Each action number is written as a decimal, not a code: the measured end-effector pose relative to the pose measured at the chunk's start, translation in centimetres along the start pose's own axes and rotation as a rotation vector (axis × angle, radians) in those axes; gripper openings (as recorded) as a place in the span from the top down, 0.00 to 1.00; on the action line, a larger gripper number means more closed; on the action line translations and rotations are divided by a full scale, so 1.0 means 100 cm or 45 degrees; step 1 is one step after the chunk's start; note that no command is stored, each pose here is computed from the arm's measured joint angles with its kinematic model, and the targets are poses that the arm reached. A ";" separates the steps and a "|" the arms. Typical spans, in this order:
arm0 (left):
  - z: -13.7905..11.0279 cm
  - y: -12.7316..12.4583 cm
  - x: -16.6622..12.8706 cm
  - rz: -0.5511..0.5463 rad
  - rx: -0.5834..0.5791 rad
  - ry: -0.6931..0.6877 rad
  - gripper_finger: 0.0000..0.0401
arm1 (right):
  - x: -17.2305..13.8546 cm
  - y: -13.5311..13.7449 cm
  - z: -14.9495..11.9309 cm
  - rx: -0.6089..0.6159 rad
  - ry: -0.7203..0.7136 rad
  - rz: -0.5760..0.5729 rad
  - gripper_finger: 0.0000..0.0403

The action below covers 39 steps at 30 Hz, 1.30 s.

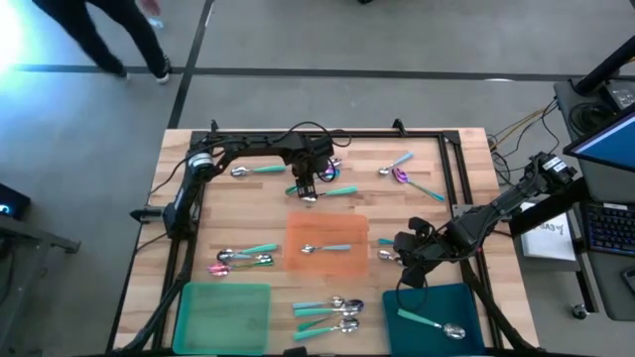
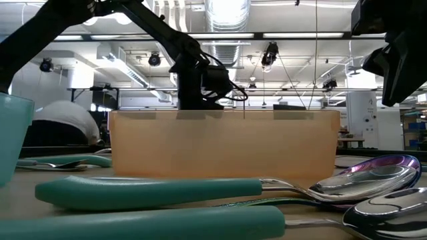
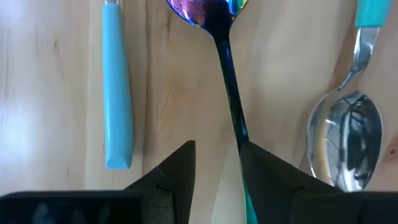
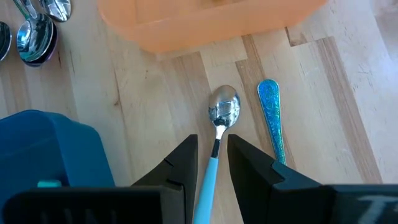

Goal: Sort silverware by color (type)
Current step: Put the violet spoon into the green bin

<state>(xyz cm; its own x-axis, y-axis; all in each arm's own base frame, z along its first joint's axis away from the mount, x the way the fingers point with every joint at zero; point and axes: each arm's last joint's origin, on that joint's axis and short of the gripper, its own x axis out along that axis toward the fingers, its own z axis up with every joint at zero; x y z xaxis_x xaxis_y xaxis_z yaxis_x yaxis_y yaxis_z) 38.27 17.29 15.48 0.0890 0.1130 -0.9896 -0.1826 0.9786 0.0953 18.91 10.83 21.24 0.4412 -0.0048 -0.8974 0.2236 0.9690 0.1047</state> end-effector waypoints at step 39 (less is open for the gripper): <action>-0.007 -0.005 0.013 0.063 -0.055 -0.002 0.72 | 0.000 0.000 0.000 -0.025 0.000 -0.001 0.80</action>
<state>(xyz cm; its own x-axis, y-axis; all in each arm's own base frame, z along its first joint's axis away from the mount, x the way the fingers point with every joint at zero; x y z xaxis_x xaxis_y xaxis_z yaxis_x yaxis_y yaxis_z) 37.78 16.81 14.10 0.0803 0.1613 -0.9836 -0.2288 0.9635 0.1393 18.92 10.83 21.23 0.4409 -0.0051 -0.8975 0.2064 0.9738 0.0958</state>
